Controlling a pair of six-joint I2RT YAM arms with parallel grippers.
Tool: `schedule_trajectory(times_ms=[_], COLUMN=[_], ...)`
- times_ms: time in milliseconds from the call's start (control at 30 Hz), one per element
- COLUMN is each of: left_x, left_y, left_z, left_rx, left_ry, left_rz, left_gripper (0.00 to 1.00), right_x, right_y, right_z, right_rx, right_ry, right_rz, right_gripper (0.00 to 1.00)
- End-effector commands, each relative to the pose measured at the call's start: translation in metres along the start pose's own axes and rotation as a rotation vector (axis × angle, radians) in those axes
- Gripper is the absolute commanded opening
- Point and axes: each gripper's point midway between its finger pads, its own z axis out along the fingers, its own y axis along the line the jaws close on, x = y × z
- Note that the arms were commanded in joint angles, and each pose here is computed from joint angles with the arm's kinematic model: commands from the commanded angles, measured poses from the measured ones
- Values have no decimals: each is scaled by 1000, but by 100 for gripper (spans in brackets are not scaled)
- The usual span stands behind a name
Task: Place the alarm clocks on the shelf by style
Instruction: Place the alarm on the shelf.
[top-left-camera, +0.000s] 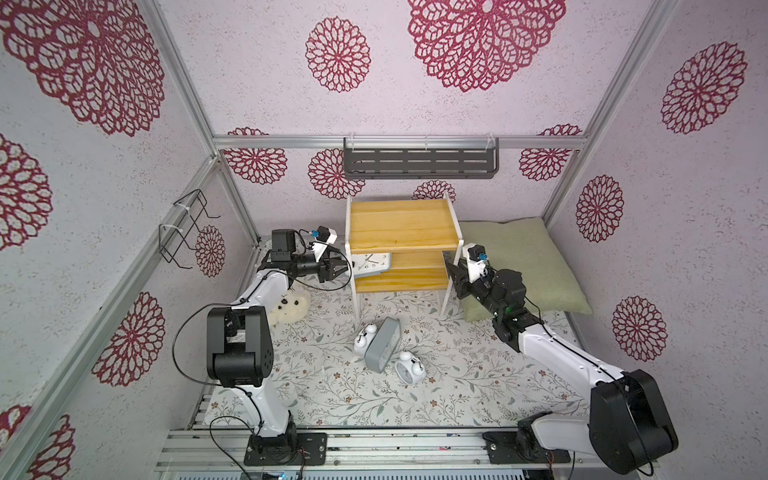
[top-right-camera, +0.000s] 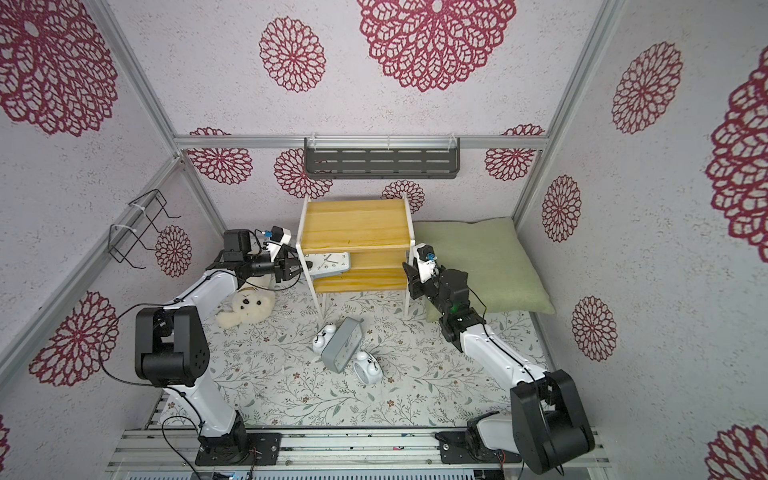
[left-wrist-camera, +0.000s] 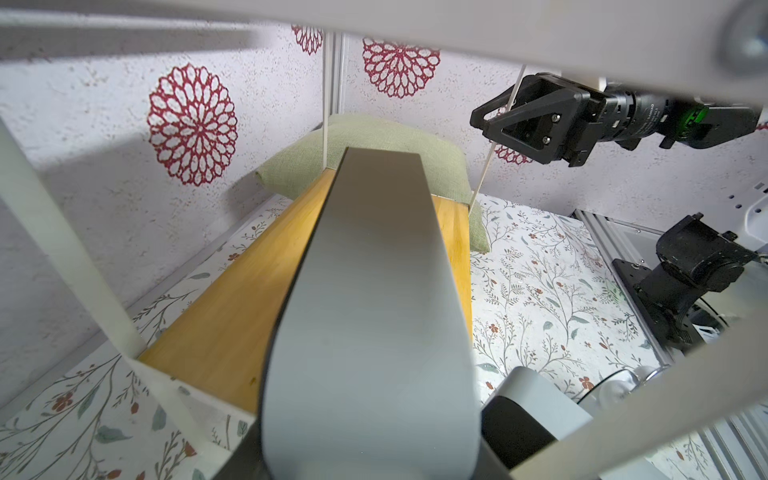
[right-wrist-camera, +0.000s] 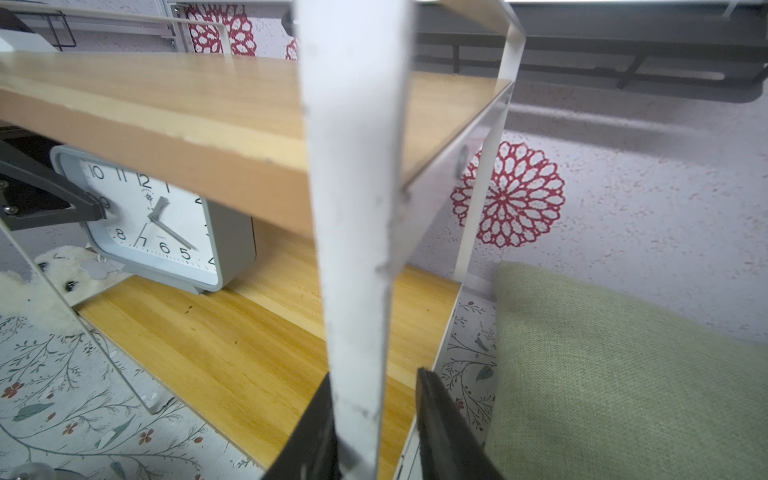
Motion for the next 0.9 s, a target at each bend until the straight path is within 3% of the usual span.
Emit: schedule_trajectory(times_ms=[0, 567, 867], left_x=[-20, -14, -11], left_y=[-8, -13, -21], left_z=[5, 25, 29], left_rx=[68, 135, 184], left_ry=[-52, -33, -28], left_rz=[71, 59, 45], left_gripper=[15, 22, 32], right_x=[-12, -6, -6], right_y=[-5, -6, -6], right_z=[1, 4, 4], right_rx=[14, 19, 21], right_ry=[-32, -17, -16], right_rz=[-4, -2, -3], right_gripper=[35, 34, 34])
